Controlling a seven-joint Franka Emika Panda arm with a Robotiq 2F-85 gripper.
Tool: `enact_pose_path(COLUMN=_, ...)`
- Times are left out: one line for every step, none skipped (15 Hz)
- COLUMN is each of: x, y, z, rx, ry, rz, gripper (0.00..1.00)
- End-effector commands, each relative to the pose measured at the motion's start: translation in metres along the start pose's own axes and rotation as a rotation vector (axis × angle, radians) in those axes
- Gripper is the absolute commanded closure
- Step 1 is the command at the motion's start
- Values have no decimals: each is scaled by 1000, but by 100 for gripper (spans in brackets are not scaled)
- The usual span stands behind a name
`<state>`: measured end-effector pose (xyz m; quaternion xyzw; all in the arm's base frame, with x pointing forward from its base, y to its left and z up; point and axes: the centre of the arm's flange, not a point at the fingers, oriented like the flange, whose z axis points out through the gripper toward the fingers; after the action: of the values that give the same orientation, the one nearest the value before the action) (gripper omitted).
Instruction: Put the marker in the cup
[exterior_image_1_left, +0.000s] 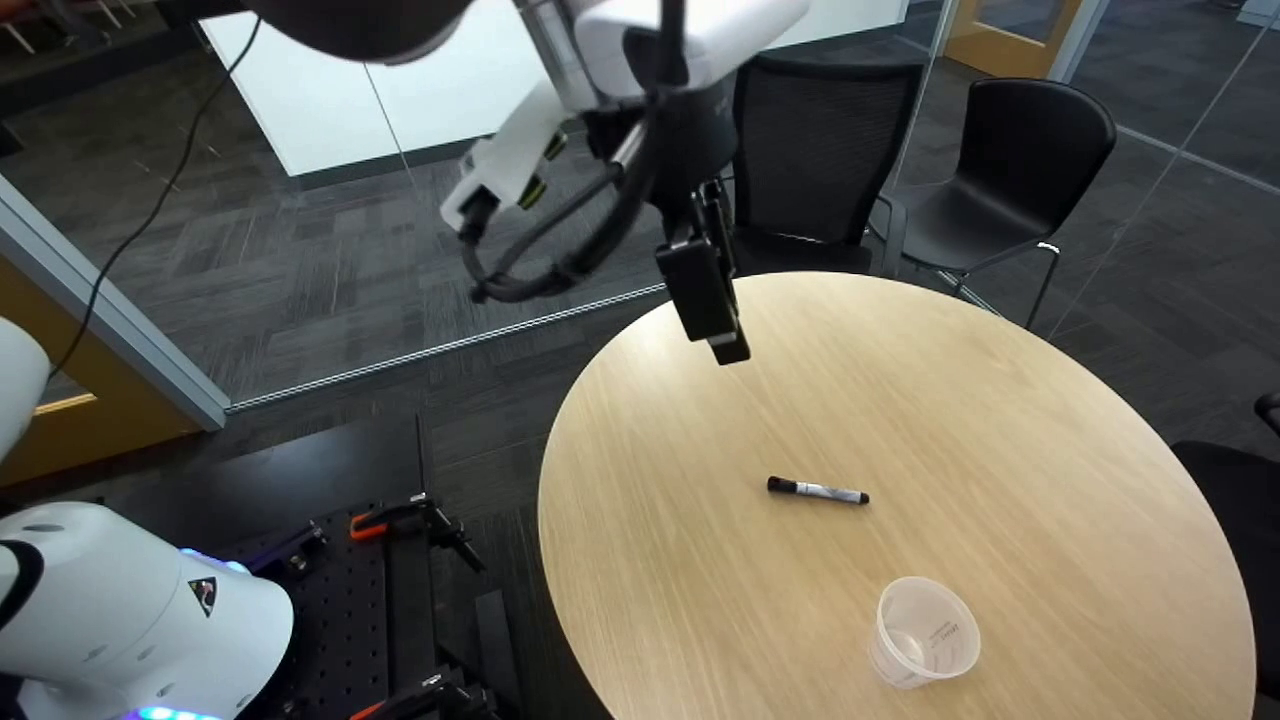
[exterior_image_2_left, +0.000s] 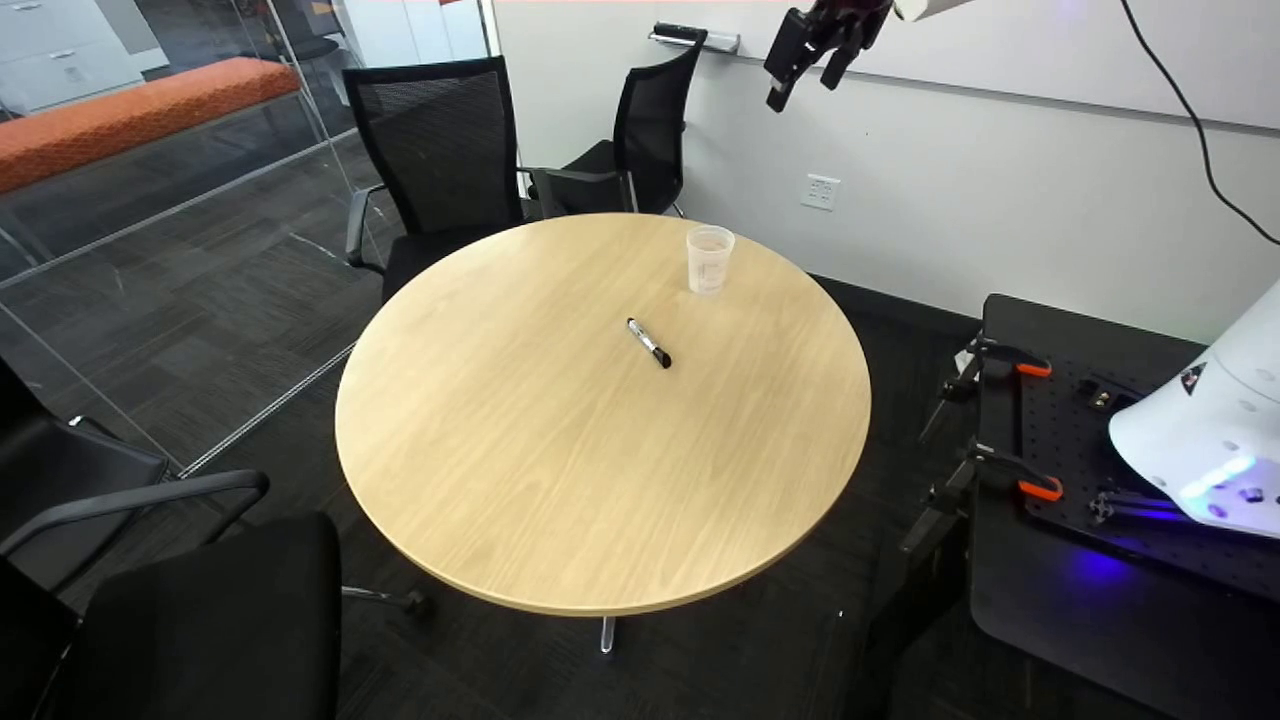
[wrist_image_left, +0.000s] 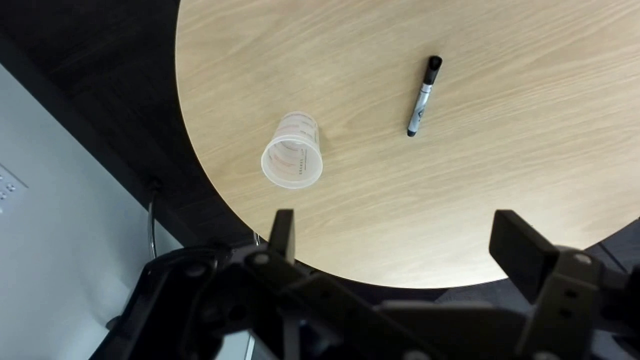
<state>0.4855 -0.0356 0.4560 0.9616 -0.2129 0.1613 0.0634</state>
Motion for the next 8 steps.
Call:
enact_pose_path(x=30, y=-20, z=36, rx=-1, ry=42, rz=19, gripper=0)
enact_pose_path(x=31, y=-24, z=47, rx=0, ry=48, rz=27, gripper=0)
enact_pose_path(x=32, y=-29, z=59, rx=0, ry=50, rz=38, gripper=0)
enact_pose_path(x=33, y=-36, z=71, rx=-1, ry=45, rz=45, gripper=0)
enact_pose_path(x=33, y=-41, z=82, rx=-3, ry=41, rz=44, gripper=0)
enact_pose_path(x=32, y=-46, z=92, rx=-4, ry=35, rz=49, gripper=0)
enact_pose_path(x=32, y=-52, z=104, rx=-8, ry=26, rz=51, gripper=0)
enact_pose_path(x=30, y=-58, z=115, rx=-8, ry=15, rz=53, gripper=0)
